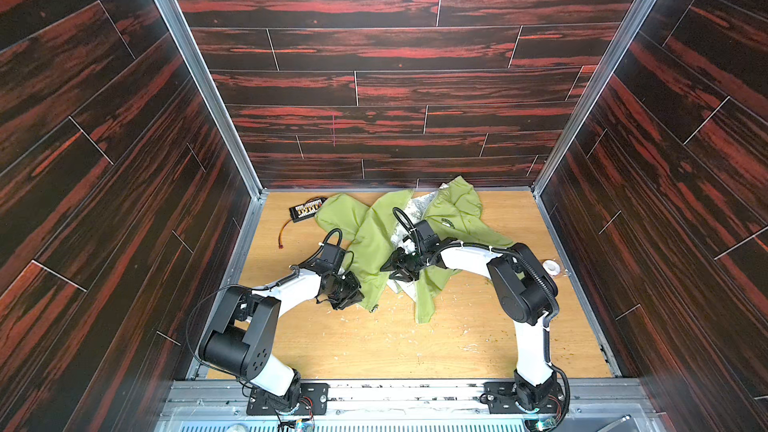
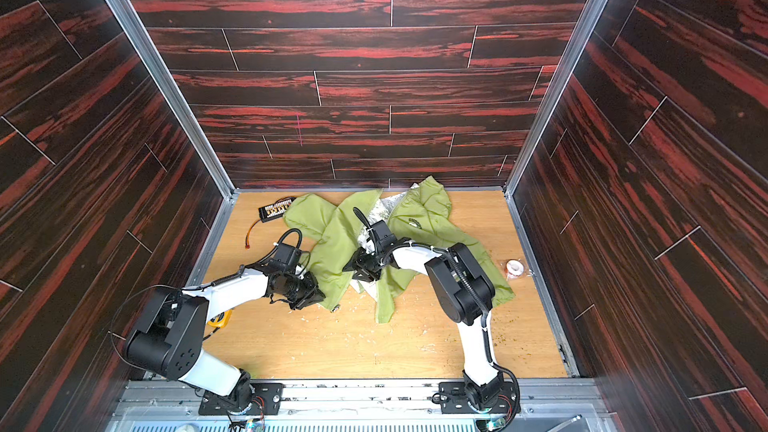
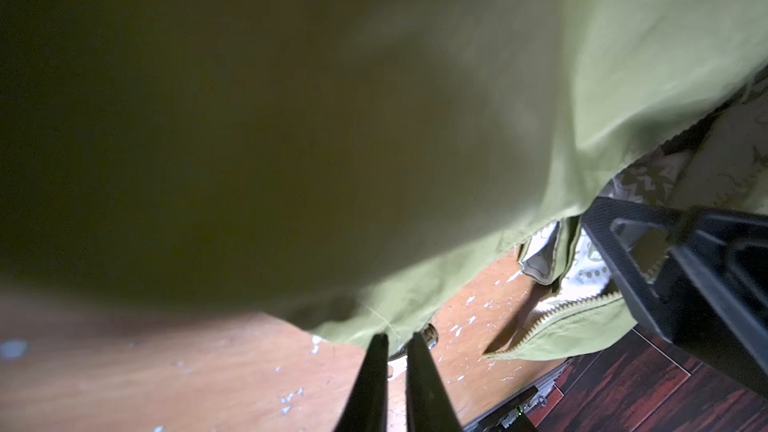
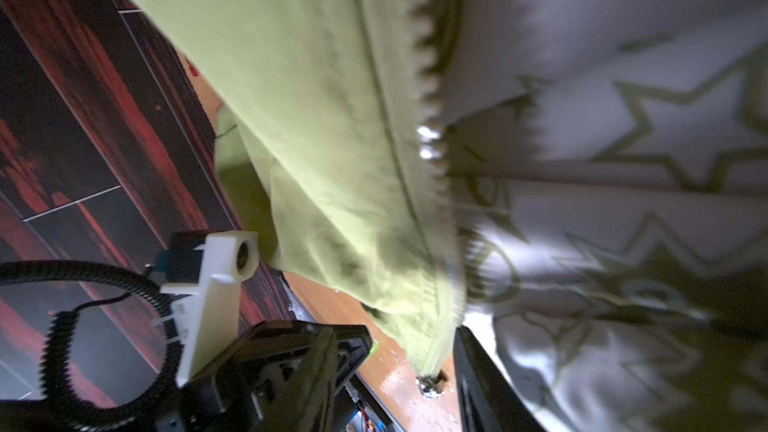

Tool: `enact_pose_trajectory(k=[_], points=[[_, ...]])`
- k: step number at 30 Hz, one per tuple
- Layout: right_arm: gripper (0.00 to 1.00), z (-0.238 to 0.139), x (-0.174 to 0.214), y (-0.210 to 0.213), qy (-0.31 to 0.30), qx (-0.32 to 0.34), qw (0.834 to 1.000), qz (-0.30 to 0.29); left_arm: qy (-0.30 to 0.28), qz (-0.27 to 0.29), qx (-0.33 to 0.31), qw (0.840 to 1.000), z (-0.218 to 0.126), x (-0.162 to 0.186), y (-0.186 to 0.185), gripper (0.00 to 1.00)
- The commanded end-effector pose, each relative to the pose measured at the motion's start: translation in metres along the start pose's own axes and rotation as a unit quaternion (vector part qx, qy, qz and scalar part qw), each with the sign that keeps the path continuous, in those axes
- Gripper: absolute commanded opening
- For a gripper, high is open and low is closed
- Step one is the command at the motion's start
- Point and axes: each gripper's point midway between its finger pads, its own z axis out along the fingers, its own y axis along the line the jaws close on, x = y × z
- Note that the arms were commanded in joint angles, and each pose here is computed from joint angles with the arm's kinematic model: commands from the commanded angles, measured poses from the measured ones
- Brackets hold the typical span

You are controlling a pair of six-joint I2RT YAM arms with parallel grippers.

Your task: Zip up the jacket

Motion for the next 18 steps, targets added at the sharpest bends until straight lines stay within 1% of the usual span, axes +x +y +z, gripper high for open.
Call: enact_pose_trajectory(k=[1,10,18], points=[[0.5,0.006,0.003,-0.02,0.003,0.026,1.0,0.01,0.001,-0.001,-0.018,1.0,0.003,0.0,0.011,0.11],[0.51,0.021,0.004,-0.02,0.018,0.013,1.0,0.009,0.013,-0.011,-0.037,0.999,0.012,0.005,0.027,0.06],[0.51,0.029,0.009,-0.015,0.029,-0.006,1.0,0.003,0.021,-0.015,-0.043,0.999,0.016,0.01,0.035,0.05]])
